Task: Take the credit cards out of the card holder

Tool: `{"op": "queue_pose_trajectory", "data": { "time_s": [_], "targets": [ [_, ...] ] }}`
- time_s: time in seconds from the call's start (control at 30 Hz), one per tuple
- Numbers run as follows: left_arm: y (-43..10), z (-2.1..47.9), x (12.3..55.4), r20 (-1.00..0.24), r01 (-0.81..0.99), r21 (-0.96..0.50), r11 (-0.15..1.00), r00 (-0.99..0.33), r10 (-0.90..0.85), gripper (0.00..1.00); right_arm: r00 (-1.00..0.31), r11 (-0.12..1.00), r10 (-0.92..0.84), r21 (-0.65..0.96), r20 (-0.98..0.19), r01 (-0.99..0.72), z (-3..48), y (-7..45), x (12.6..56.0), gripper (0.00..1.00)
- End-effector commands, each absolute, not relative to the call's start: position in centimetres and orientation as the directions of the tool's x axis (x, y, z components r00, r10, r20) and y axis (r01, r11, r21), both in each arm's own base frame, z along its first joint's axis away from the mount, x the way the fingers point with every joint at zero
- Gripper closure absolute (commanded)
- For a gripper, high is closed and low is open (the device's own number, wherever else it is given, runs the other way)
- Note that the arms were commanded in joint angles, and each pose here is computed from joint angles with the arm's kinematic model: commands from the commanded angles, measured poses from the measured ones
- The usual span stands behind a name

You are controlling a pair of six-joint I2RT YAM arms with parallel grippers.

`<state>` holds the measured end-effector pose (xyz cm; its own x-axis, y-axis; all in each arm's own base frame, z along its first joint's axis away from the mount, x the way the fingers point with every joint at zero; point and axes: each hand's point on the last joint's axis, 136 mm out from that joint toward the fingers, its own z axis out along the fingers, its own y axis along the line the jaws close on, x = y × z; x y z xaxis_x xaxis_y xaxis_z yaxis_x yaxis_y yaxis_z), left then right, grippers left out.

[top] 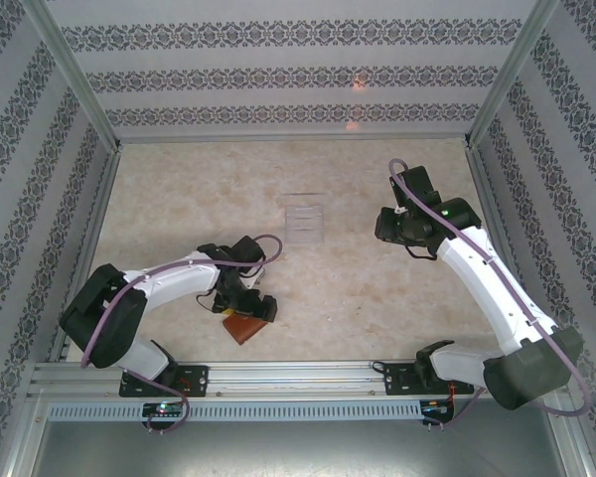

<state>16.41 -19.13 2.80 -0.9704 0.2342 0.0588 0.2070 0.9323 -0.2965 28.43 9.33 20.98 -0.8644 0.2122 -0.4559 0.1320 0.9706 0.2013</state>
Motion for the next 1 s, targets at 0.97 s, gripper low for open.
{"op": "queue_pose_trajectory", "data": {
  "time_s": [0.97],
  "targets": [
    [-21.0, 1.4, 16.9, 0.093, 0.150, -0.108, 0.983, -0.983, 0.160, 0.24, -0.875, 0.975, 0.190, 0.189, -0.446, 0.116, 19.9, 9.9, 28.6, 0.68]
  ]
}}
